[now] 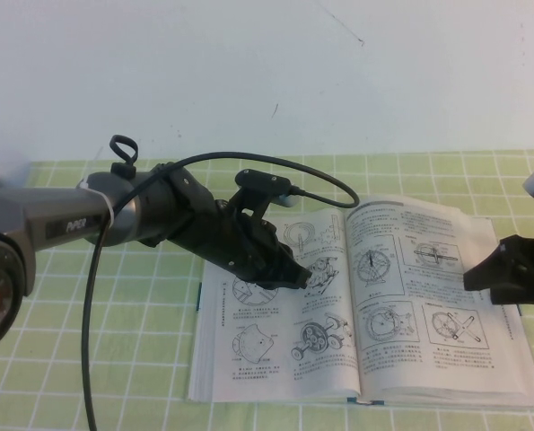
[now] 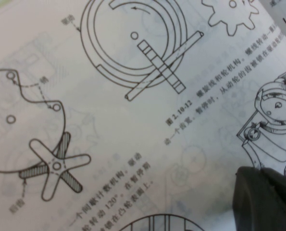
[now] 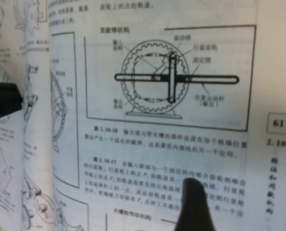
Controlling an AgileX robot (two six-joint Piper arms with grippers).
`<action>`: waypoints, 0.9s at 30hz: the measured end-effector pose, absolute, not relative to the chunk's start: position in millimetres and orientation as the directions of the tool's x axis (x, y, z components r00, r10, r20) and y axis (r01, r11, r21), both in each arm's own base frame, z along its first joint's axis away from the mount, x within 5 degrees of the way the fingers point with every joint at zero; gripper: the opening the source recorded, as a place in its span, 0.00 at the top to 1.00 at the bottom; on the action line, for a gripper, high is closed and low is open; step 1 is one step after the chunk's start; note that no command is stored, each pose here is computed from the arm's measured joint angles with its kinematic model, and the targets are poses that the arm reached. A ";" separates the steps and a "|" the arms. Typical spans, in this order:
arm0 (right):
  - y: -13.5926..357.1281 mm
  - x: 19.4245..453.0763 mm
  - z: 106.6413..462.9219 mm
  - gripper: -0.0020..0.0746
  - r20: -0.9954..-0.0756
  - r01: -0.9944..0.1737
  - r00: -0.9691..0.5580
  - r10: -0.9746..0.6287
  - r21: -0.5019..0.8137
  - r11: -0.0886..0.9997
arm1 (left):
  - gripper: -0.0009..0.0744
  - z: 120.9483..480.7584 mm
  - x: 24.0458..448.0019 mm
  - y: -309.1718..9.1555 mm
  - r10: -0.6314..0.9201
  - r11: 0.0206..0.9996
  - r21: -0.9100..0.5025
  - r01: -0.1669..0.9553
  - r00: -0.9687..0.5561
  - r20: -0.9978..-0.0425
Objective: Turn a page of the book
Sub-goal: Open the closed book
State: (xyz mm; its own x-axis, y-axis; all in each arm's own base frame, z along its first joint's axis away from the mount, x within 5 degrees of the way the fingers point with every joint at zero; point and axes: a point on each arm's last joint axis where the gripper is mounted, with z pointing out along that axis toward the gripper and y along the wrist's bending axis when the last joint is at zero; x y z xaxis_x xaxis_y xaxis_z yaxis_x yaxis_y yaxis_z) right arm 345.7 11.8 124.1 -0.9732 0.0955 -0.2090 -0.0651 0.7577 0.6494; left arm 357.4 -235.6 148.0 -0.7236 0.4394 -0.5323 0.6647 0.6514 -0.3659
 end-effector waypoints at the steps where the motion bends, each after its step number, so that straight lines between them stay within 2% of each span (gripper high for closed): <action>1: 12.2 346.0 124.2 0.38 -0.211 -0.066 -0.973 0.098 0.654 0.754 | 0.99 148.0 357.2 -235.6 0.442 0.649 -0.366 0.667 -0.722 -0.532; 27: 18.3 348.8 123.1 0.39 -0.209 -0.066 -0.969 0.130 0.728 0.683 | 0.99 146.4 358.0 -234.0 0.442 0.648 -0.374 0.663 -0.727 -0.525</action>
State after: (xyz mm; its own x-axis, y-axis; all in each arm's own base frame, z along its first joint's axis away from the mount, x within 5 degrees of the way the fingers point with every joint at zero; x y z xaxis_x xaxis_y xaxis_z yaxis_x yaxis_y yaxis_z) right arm 348.8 18.3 123.1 -0.9692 0.1298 -0.2092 -0.0656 0.6829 0.7276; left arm 358.0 -234.0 146.4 -0.7273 0.4415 -0.5254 0.6635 0.6483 -0.3736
